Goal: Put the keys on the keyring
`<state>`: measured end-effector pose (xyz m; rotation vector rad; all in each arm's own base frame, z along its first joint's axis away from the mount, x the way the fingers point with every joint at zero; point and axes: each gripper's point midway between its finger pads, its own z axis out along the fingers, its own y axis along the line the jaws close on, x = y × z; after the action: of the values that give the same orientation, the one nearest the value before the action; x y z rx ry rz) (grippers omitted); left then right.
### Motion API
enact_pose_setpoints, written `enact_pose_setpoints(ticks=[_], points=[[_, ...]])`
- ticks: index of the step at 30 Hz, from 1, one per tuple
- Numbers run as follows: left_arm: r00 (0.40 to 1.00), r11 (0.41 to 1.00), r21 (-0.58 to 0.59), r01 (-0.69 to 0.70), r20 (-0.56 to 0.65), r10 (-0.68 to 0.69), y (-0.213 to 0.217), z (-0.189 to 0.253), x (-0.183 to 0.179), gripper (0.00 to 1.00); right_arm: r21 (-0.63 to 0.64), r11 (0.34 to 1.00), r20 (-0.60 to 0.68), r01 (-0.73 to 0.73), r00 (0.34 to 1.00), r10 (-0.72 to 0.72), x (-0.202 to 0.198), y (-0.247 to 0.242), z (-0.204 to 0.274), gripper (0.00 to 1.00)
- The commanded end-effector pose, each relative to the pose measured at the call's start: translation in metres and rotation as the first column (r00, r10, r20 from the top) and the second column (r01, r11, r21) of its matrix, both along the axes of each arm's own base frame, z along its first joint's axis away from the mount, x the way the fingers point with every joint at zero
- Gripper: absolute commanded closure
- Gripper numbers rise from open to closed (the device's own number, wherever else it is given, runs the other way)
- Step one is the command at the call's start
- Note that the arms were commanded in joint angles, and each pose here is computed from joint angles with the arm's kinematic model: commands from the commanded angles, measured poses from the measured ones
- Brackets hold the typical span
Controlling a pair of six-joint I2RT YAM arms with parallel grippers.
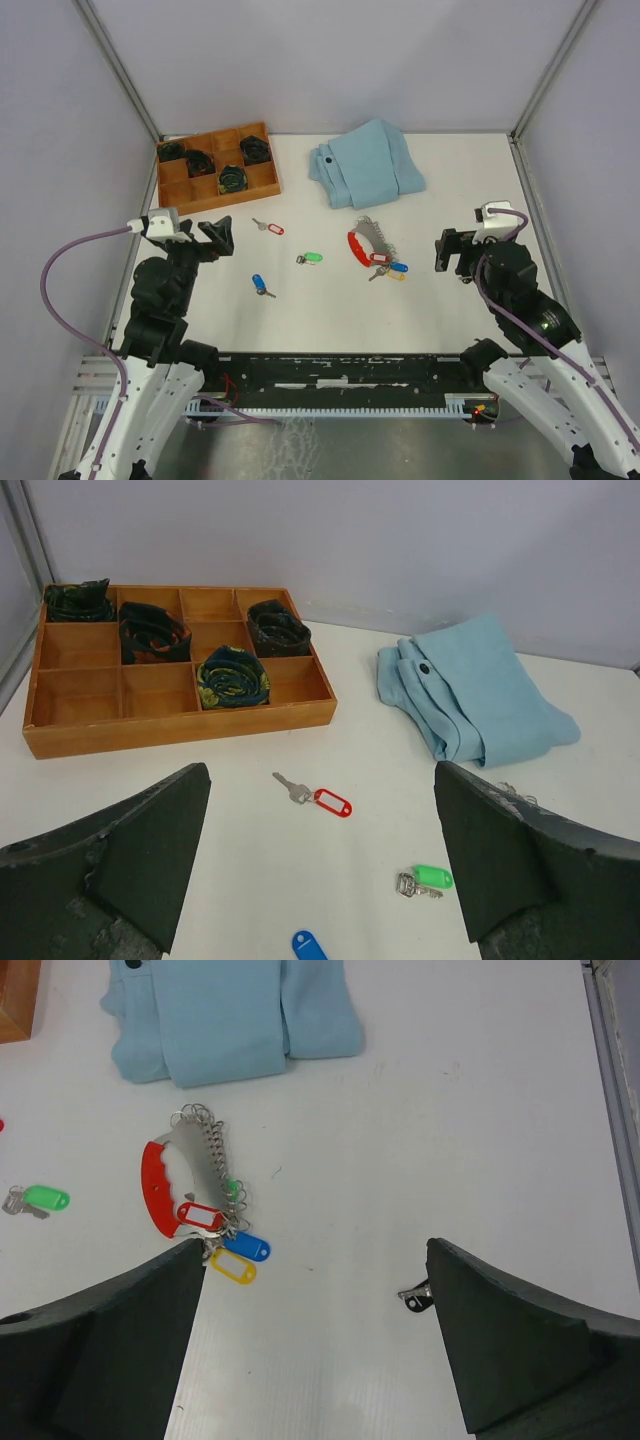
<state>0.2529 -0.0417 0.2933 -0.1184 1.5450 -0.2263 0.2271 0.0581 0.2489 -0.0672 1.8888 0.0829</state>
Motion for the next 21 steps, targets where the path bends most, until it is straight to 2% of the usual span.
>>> enact_pose_setpoints(ticks=[1, 13, 21], points=[[0.998, 0.999, 0.032, 0.023, 0.061, -0.025, -0.003, 0.016, 0.001, 0.01, 0.025, 1.0, 0.048, -0.016, 0.999, 0.014, 0.004, 0.005, 0.014, 0.0], [0.997, 0.998, 0.034, 0.05, 0.062, -0.052, -0.008, 0.016, 0.0, 0.01, 0.04, 0.994, 0.019, -0.104, 0.994, 0.104, 0.012, 0.028, 0.003, 0.0], [0.994, 0.996, 0.036, 0.082, 0.072, -0.084, -0.013, 0.018, -0.003, 0.01, 0.092, 0.971, -0.062, -0.219, 0.972, 0.226, 0.033, 0.07, -0.026, 0.0]])
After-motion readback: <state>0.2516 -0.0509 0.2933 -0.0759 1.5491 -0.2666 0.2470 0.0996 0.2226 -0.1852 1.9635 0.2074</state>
